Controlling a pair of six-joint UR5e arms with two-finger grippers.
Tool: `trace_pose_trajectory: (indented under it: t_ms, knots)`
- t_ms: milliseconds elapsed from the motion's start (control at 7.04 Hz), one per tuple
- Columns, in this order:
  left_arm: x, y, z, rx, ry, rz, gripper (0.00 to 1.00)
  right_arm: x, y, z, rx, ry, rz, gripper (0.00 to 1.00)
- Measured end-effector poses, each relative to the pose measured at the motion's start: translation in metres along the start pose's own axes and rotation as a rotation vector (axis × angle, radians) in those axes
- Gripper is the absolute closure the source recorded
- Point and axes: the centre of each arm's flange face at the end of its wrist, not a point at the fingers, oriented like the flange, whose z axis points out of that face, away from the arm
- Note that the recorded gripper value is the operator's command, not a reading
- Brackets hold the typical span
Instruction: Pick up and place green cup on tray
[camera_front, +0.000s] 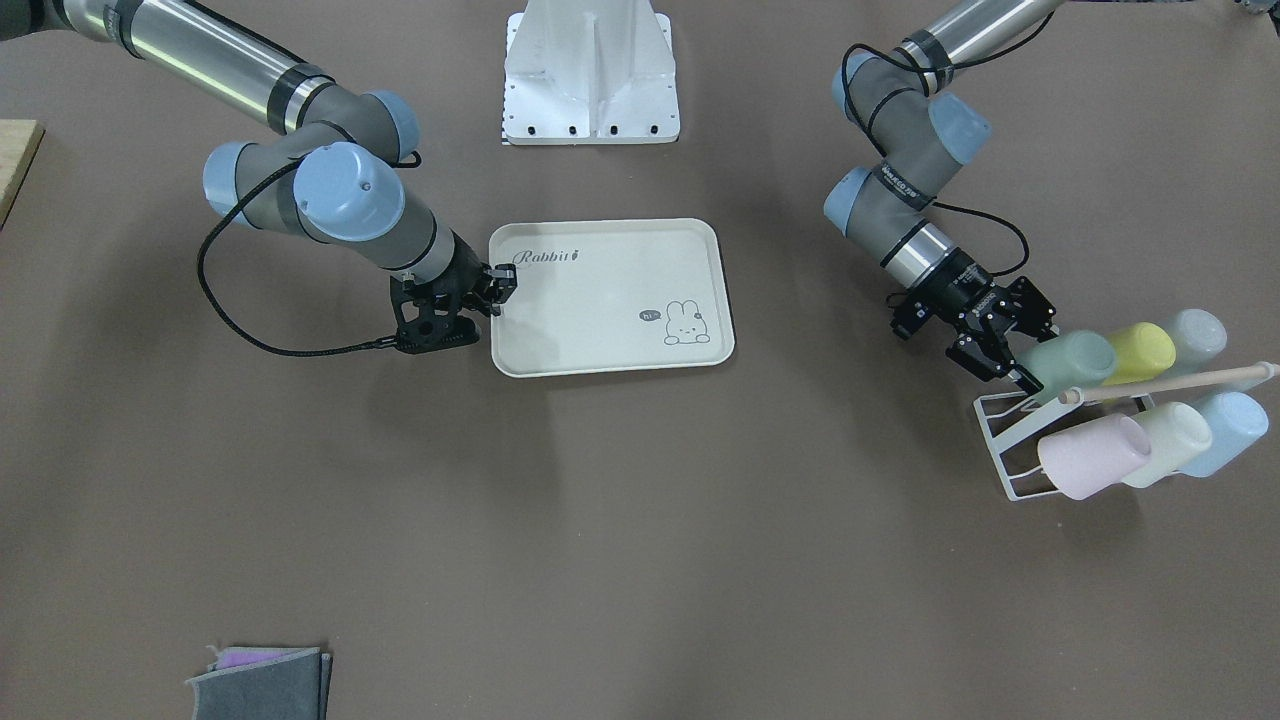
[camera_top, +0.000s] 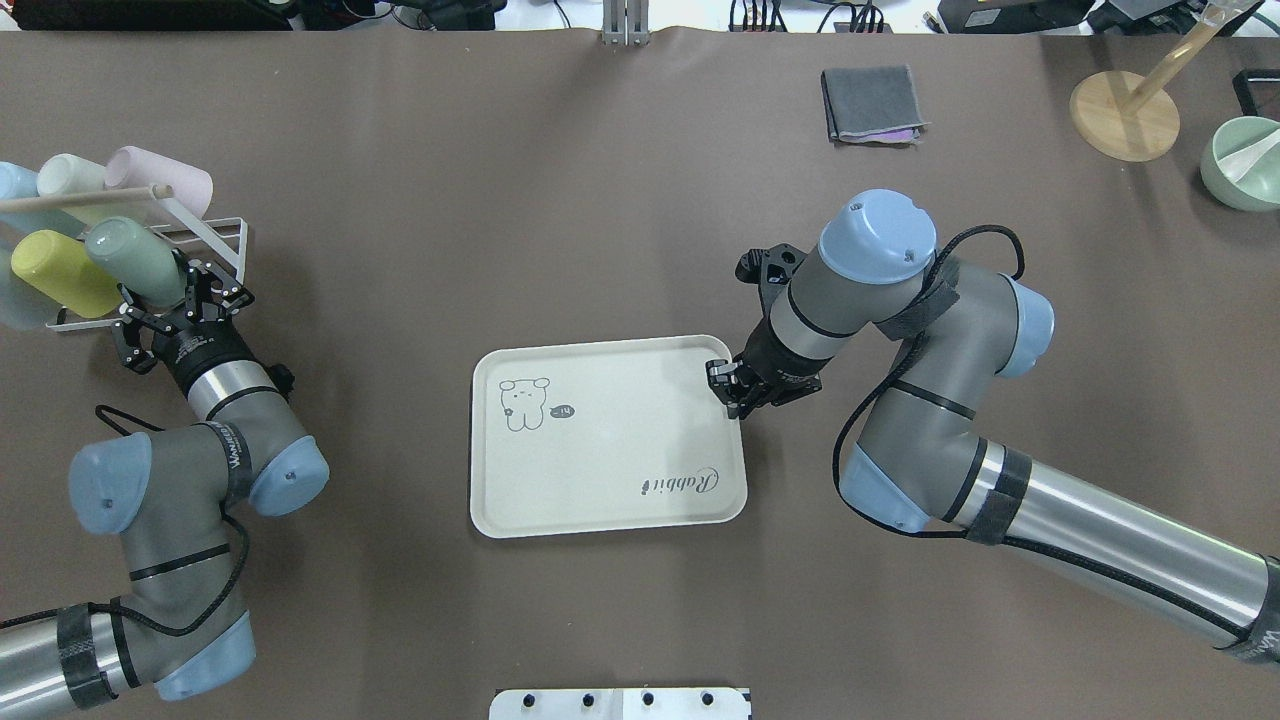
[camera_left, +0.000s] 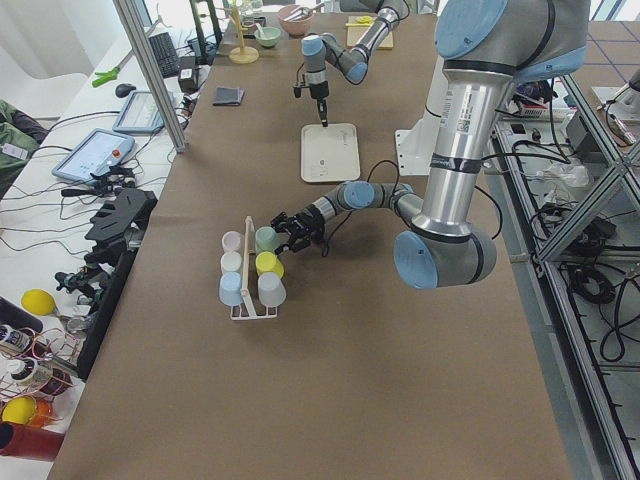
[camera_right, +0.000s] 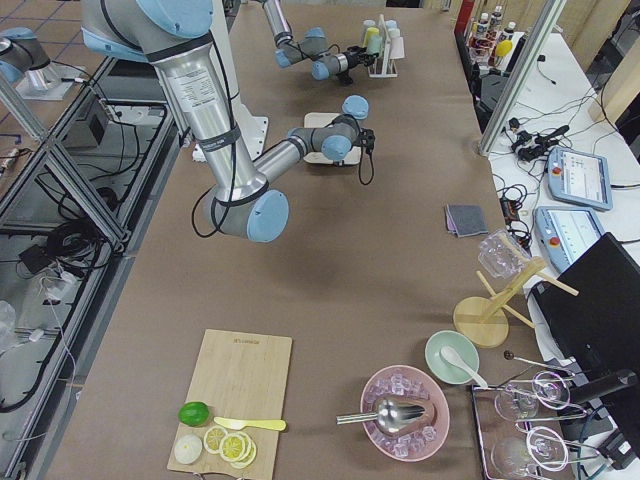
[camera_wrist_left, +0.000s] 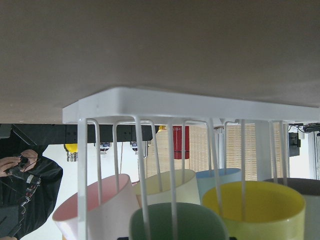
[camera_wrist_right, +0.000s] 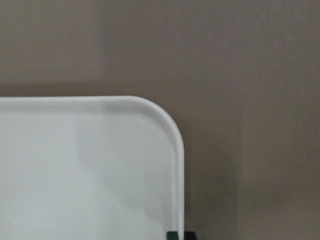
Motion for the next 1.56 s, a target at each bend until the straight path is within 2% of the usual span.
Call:
trace_pose_trajectory:
  t_ms: [426,710,995,1279,1563]
  knots:
    - [0.004,0.016,-0.004,0.009,-0.008,0.012,0.44,0.033,-0.019,-0.021,0.035,0.018,0.046,0.01]
    - [0.013,0.034,-0.007,0.017,-0.018,0.005,0.45,0.112,-0.045,-0.065,0.096,0.049,0.092,0.01]
    - [0.018,0.068,-0.017,0.037,-0.038,-0.02,0.45,0.249,-0.042,-0.116,0.121,0.121,0.045,0.01]
    - [0.004,0.112,-0.034,0.066,-0.068,-0.032,0.45,0.39,-0.025,-0.186,0.101,0.178,0.016,0.01]
    - [-0.019,0.142,-0.053,0.095,-0.1,-0.079,0.45,0.5,0.002,-0.252,0.062,0.247,-0.05,0.0]
